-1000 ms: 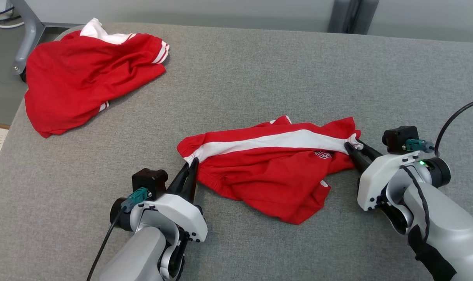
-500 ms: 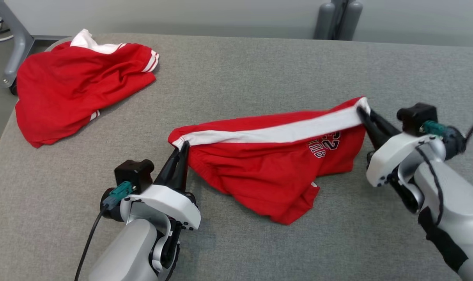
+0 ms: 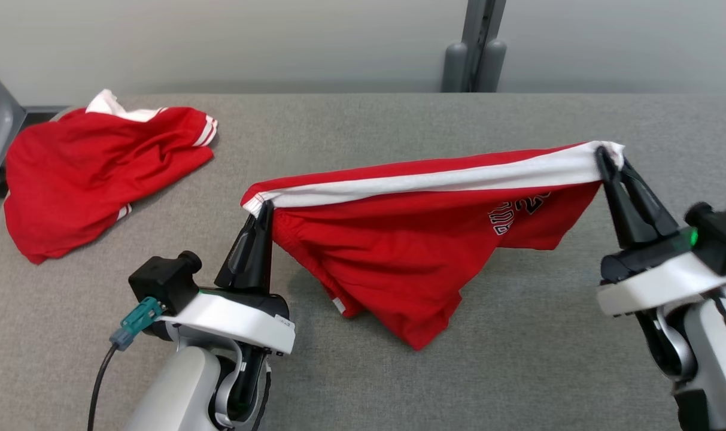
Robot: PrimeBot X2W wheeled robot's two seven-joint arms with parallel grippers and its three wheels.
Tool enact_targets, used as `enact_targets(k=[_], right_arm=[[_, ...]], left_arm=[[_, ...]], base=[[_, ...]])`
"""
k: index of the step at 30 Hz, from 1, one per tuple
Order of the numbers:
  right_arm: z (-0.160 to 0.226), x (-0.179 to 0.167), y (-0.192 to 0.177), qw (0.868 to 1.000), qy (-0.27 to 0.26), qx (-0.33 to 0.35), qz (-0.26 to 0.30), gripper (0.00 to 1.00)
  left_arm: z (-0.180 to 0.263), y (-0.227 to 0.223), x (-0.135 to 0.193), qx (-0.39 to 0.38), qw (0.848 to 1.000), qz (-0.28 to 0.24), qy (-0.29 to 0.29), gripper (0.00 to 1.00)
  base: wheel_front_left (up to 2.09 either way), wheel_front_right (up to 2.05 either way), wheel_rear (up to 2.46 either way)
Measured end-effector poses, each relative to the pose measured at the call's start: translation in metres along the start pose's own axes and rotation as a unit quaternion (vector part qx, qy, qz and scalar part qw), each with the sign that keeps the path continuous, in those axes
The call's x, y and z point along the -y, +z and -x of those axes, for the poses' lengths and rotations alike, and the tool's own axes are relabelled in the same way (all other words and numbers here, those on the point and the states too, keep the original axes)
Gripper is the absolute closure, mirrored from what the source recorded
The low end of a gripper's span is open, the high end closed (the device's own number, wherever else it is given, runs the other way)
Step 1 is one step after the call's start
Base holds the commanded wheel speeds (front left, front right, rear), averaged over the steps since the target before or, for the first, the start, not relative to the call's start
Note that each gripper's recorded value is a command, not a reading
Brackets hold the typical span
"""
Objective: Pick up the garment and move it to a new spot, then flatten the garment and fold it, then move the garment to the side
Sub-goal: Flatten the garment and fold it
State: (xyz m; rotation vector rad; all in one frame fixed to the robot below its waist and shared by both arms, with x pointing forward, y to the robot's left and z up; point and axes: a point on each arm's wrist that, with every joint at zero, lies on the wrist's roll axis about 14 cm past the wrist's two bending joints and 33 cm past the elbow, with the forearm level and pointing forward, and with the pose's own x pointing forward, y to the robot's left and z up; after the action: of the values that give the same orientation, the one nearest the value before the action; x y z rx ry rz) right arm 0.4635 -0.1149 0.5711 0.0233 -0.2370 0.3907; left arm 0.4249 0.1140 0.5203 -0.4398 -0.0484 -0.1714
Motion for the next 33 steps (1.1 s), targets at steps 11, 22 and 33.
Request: enact_targets(k=[11,22,33], right_arm=[[0.052,0.022,0.103,0.992,-0.057,0.103,0.054,1.0],[0.063,0.034,0.138,0.99,-0.066,0.108,0.07,1.0],[-0.072,0.062,0.132,0.99,-0.038,0.119,0.064,1.0]], left_arm=[[0.006,0.071,0.063,0.081,0.991,0.01,-0.11,1.0],[-0.016,0.136,0.128,0.101,0.968,-0.046,-0.226,1.0],[-0.158,0.158,0.116,0.086,0.968,-0.11,-0.209,1.0]], base=[[0.0,0.0,0.0],[0.0,0.0,0.0],[0.0,0.0,0.0]])
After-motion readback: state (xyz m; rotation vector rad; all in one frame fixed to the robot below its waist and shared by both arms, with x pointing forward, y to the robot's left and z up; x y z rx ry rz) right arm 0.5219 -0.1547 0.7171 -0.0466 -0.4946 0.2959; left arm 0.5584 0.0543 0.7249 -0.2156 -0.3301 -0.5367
